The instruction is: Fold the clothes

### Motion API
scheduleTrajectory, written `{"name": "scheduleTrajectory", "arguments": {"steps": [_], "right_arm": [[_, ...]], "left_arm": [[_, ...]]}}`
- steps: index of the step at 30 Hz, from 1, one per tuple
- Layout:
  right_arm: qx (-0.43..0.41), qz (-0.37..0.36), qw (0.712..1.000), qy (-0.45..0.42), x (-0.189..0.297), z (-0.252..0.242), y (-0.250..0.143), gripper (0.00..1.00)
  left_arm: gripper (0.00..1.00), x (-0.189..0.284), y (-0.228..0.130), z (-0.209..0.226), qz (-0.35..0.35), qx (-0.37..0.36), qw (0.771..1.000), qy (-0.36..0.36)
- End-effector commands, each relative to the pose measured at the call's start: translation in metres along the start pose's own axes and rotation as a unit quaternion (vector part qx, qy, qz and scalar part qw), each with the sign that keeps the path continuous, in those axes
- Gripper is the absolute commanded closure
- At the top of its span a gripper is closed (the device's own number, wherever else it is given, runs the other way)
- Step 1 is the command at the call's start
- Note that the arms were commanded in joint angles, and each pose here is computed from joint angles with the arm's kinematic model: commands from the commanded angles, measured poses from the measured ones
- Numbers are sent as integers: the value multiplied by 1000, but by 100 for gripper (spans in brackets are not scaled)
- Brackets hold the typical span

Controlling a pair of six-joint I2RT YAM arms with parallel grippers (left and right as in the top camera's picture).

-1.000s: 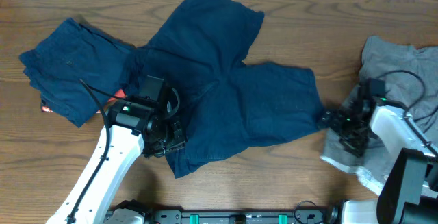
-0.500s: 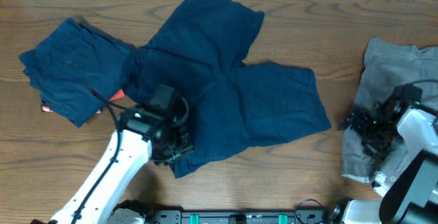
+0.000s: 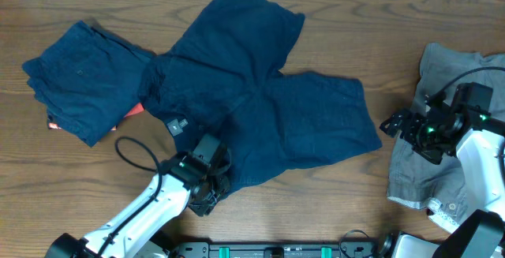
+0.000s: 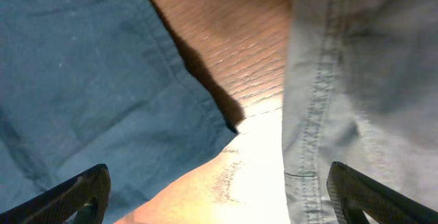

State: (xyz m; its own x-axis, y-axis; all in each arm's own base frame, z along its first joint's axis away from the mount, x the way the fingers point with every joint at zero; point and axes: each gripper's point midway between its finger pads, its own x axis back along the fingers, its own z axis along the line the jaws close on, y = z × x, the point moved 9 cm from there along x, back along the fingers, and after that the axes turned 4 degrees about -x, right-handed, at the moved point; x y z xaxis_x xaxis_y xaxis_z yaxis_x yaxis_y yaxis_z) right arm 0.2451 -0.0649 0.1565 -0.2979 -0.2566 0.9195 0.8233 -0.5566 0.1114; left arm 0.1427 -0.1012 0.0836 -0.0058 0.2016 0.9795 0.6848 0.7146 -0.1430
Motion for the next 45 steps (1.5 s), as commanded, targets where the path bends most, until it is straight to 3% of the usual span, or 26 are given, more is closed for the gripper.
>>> {"name": "scheduleTrajectory", "arguments": {"steps": [1, 6, 8, 11, 18, 19, 23, 25, 40, 45], "right_arm": [[29, 5, 999, 12, 0, 10, -2, 1], [44, 27, 999, 9, -3, 19, -11, 1], [49, 32, 998, 9, -5, 21, -13, 1], [48, 36, 998, 9, -6, 22, -15, 1], [45, 42, 998, 7, -6, 22, -17, 1], [44, 44, 998, 7, -6, 21, -17, 1], [40, 54, 998, 4, -6, 20, -21, 1], [39, 58, 998, 3, -6, 20, -22, 1], [19, 82, 996, -2, -49, 16, -48, 1], [2, 54, 998, 10, -64, 19, -45, 12]], "left_arm": [[55, -14, 3, 10, -21, 45, 999, -3], [54, -16, 1, 11, -4, 44, 999, -5], [45, -16, -2, 11, 15, 43, 999, -6], [25, -16, -4, 10, 25, 39, 999, -8], [25, -16, 4, 11, -24, 41, 999, -4], [33, -16, 6, 11, -35, 41, 999, -3], [81, -15, 9, 10, -51, 40, 998, -6], [94, -15, 7, 9, -40, 40, 998, -10], [94, -3, -9, 9, 34, -41, 998, -39], [94, 4, -11, 15, 34, -46, 998, -37]]}}
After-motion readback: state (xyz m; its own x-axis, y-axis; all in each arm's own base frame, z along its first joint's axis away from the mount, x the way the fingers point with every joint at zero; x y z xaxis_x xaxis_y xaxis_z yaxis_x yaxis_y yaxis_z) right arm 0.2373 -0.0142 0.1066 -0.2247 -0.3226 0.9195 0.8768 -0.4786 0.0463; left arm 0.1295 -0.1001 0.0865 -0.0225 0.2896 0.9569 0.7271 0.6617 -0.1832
